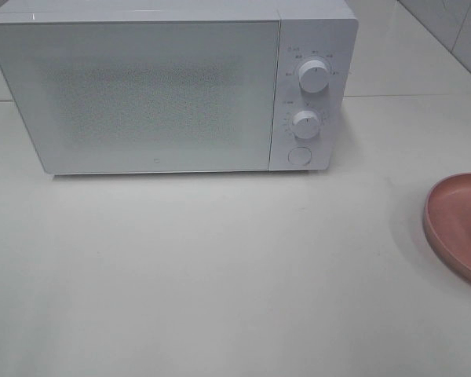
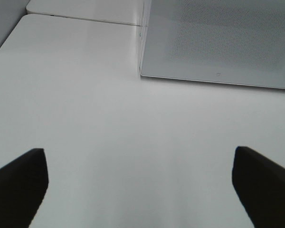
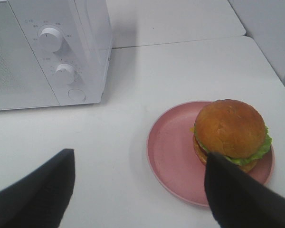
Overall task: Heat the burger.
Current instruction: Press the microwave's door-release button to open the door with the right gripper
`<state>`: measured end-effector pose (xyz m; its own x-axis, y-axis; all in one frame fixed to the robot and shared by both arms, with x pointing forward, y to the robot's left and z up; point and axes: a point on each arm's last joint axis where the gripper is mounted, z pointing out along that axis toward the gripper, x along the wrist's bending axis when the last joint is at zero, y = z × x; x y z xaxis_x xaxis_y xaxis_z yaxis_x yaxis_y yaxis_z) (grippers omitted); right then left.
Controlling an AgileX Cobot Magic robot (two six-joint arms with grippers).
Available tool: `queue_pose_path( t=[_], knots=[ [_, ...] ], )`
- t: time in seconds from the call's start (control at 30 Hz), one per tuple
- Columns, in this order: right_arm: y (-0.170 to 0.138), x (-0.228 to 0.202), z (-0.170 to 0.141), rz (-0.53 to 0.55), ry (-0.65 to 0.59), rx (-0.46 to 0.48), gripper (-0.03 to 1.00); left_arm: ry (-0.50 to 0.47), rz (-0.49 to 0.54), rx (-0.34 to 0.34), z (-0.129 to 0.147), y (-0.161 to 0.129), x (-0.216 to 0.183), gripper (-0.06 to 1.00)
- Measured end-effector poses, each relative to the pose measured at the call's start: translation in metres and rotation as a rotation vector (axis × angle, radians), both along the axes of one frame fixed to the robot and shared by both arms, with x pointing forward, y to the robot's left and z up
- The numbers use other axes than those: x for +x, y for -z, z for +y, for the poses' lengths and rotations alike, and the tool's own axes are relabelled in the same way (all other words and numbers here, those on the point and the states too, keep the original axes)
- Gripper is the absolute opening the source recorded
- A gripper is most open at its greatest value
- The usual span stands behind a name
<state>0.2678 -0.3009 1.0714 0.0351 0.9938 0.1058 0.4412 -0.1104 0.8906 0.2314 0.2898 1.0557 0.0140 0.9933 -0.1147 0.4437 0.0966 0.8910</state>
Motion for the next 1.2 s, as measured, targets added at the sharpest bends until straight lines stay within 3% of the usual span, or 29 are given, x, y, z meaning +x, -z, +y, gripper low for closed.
queue_pose_path(
  t=[1.2],
  knots=[
    [-0.003, 0.095, 0.009, -0.006, -0.027, -0.004, 0.73, 0.0, 0.0, 0.0, 0.0, 0.0, 0.0, 0.97]
  ],
)
